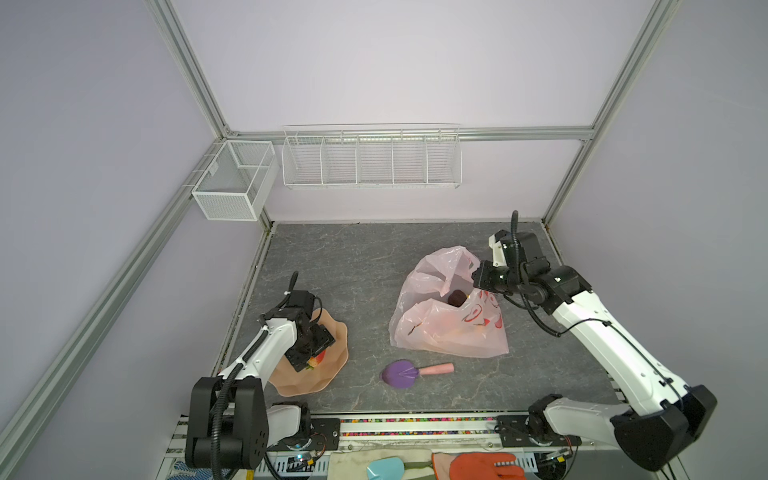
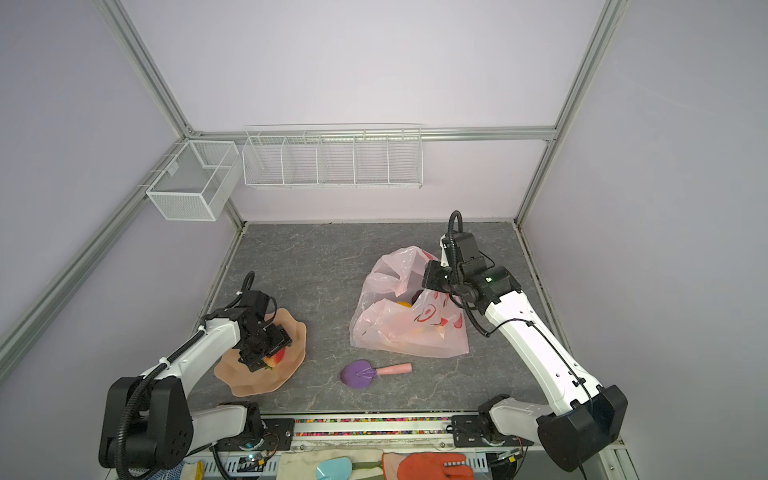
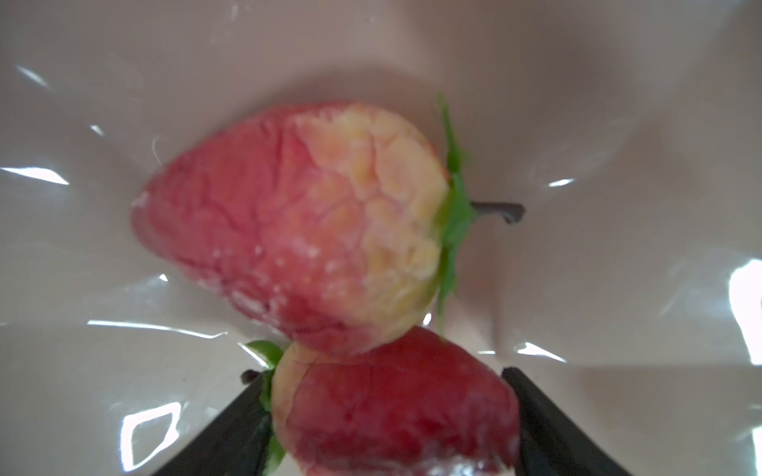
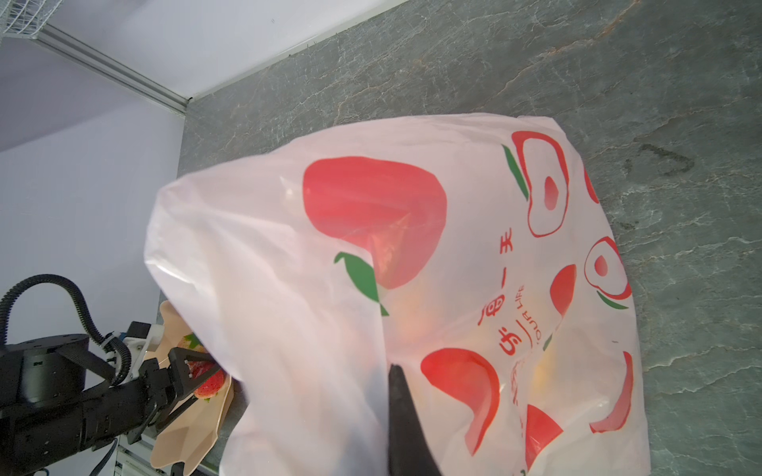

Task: Place the fruits into the plastic bag
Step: 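Align the left gripper around the strawberry and close on it, then lift the strawberry with the left gripper toward the bag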

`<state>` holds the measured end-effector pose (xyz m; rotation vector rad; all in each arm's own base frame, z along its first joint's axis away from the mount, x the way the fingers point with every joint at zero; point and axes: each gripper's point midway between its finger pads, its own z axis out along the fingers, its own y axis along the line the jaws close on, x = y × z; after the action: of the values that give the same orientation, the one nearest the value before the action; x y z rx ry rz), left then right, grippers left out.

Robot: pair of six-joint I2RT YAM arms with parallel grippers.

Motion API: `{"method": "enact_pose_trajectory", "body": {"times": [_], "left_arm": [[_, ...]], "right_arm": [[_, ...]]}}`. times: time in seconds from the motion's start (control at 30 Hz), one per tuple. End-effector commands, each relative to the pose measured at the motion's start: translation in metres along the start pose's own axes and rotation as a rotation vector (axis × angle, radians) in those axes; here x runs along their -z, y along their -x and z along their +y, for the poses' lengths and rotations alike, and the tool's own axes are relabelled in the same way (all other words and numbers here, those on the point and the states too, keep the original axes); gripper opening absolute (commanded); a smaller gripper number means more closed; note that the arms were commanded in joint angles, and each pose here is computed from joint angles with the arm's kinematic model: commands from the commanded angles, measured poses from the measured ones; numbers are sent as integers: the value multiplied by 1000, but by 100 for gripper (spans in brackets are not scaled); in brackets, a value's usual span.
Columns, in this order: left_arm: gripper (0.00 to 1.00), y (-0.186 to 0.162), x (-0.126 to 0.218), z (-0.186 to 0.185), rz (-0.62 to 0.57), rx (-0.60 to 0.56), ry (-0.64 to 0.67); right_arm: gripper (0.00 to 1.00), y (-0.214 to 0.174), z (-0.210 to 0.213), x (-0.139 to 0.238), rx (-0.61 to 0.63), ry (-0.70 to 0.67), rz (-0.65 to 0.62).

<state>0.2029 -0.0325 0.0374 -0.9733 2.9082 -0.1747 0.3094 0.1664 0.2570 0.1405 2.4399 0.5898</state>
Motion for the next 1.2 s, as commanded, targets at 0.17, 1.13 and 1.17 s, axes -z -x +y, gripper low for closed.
{"method": "enact_pose_trajectory", "body": {"times": [0.17, 1.13, 1.17], "left_arm": [[73, 12, -2, -9, -22, -43, 2], [39, -14, 168, -153, -338, -728, -386], [38, -20, 170, -163, -346, -803, -379]], "right_arm": [[6, 1, 0, 3, 2, -8, -3], [6, 1, -1, 2, 14, -15, 2], [6, 0, -1, 2, 14, -15, 3]]}}
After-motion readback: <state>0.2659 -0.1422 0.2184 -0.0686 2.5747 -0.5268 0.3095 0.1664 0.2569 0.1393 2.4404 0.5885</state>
